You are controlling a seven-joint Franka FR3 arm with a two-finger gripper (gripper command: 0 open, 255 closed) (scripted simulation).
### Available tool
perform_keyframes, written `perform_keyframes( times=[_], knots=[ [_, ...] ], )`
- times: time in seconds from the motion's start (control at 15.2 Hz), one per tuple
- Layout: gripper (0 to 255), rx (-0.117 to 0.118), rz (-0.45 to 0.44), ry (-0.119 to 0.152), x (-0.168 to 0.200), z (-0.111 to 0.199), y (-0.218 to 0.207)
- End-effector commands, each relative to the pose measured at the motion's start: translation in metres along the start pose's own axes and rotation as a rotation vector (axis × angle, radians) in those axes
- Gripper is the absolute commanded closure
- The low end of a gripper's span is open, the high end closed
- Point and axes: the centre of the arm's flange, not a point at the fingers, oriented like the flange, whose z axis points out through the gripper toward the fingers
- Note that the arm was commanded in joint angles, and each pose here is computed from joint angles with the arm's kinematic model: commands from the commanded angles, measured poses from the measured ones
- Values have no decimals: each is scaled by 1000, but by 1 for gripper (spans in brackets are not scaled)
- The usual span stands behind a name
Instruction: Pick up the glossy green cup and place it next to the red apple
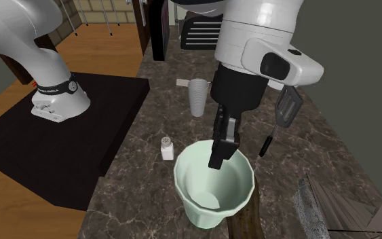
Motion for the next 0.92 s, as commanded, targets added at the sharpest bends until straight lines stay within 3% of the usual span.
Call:
perform_keyframes(
  times=[0.0, 0.66, 0.86],
  knots=[
    [255, 0, 0, 0, -1, -11, 4],
    [255, 0, 0, 0, -7, -57, 20],
    [255, 0, 0, 0, -9, -69, -18]
  ],
)
